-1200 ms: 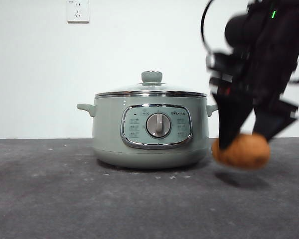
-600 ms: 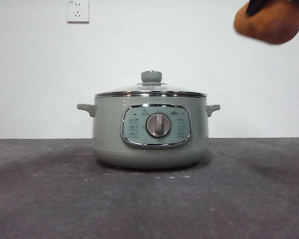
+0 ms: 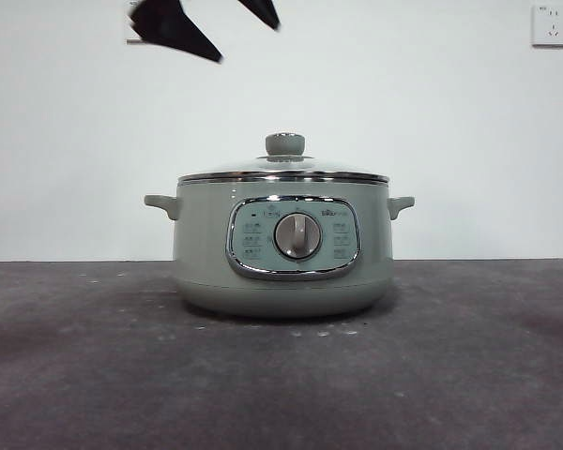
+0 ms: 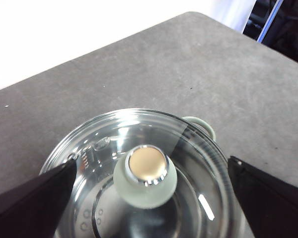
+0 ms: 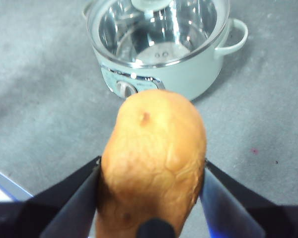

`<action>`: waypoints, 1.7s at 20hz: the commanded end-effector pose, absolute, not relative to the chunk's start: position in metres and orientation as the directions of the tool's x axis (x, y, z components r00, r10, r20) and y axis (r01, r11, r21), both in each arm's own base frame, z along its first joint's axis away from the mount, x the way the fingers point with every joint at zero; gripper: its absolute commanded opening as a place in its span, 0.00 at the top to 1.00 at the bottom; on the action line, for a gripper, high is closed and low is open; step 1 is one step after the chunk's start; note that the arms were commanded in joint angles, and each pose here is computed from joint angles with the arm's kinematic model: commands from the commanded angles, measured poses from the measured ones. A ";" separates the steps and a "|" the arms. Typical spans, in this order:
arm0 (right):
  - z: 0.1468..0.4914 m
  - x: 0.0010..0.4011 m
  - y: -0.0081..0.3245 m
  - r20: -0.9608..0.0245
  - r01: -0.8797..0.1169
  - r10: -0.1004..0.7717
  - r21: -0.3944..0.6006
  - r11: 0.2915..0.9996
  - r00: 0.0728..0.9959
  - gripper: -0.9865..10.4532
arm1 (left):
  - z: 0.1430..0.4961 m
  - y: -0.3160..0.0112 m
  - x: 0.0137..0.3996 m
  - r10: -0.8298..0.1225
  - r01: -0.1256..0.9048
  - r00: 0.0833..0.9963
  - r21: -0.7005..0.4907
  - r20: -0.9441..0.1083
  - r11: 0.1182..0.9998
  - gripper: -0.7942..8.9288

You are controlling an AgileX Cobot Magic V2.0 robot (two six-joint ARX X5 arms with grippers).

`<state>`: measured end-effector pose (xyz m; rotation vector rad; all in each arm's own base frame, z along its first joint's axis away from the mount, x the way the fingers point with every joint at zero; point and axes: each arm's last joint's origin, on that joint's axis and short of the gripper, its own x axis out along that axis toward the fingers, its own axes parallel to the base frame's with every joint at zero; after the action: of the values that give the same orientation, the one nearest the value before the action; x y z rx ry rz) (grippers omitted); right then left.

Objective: Pick up the potato,open the lid,put the potato in the pot,close the lid

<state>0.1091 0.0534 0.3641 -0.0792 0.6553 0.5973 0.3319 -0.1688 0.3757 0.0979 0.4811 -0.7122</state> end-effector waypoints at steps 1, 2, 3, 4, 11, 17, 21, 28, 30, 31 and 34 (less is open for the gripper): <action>0.367 0.103 0.051 -0.574 -0.534 0.504 0.133 0.835 0.645 0.93 | 0.359 -0.182 0.350 -0.602 0.664 0.640 -0.049 -0.477 0.746 0.30; 0.368 0.101 0.050 -0.569 -0.530 0.505 0.138 0.837 0.650 0.93 | 0.352 -0.186 0.356 -0.602 0.666 0.638 -0.050 -0.480 0.745 0.30; 0.368 0.100 0.049 -0.564 -0.530 0.506 0.138 0.837 0.652 0.93 | 0.344 -0.190 0.362 -0.600 0.665 0.633 -0.053 -0.488 0.745 0.30; 0.368 0.099 0.049 -0.562 -0.529 0.506 0.138 0.837 0.654 0.93 | 0.336 -0.192 0.367 -0.599 0.665 0.628 -0.055 -0.497 0.744 0.30; 0.367 0.099 0.048 -0.578 -0.509 0.480 0.126 0.851 0.660 0.93 | 0.292 -0.209 0.389 -0.571 0.658 0.600 -0.062 -0.560 0.751 0.30; 0.366 0.099 0.047 -0.586 -0.492 0.456 0.111 0.864 0.669 0.93 | 0.280 -0.215 0.392 -0.569 0.662 0.580 -0.070 -0.583 0.746 0.31; 0.366 0.099 0.047 -0.587 -0.477 0.437 0.097 0.873 0.681 0.93 | 0.279 -0.217 0.389 -0.570 0.663 0.568 -0.080 -0.594 0.745 0.60; 0.366 0.100 0.047 -0.589 -0.471 0.428 0.089 0.878 0.686 0.93 | 0.275 -0.215 0.386 -0.552 0.658 0.536 -0.094 -0.639 0.747 0.83; 0.366 0.100 0.047 -0.589 -0.471 0.428 0.089 0.878 0.686 0.93 | 0.274 -0.215 0.386 -0.552 0.659 0.531 -0.096 -0.643 0.746 0.92; 0.366 0.100 0.047 -0.589 -0.471 0.428 0.089 0.878 0.685 0.93 | 0.274 -0.215 0.385 -0.553 0.660 0.529 -0.098 -0.643 0.745 0.93; 0.366 0.101 0.047 -0.594 -0.470 0.426 0.090 0.878 0.682 0.93 | 0.276 -0.214 0.385 -0.555 0.660 0.532 -0.097 -0.640 0.745 0.93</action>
<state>0.1009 0.0473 0.3648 -0.0771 0.6532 0.5083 0.3856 -0.2152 0.2924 0.1736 0.6106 -0.7359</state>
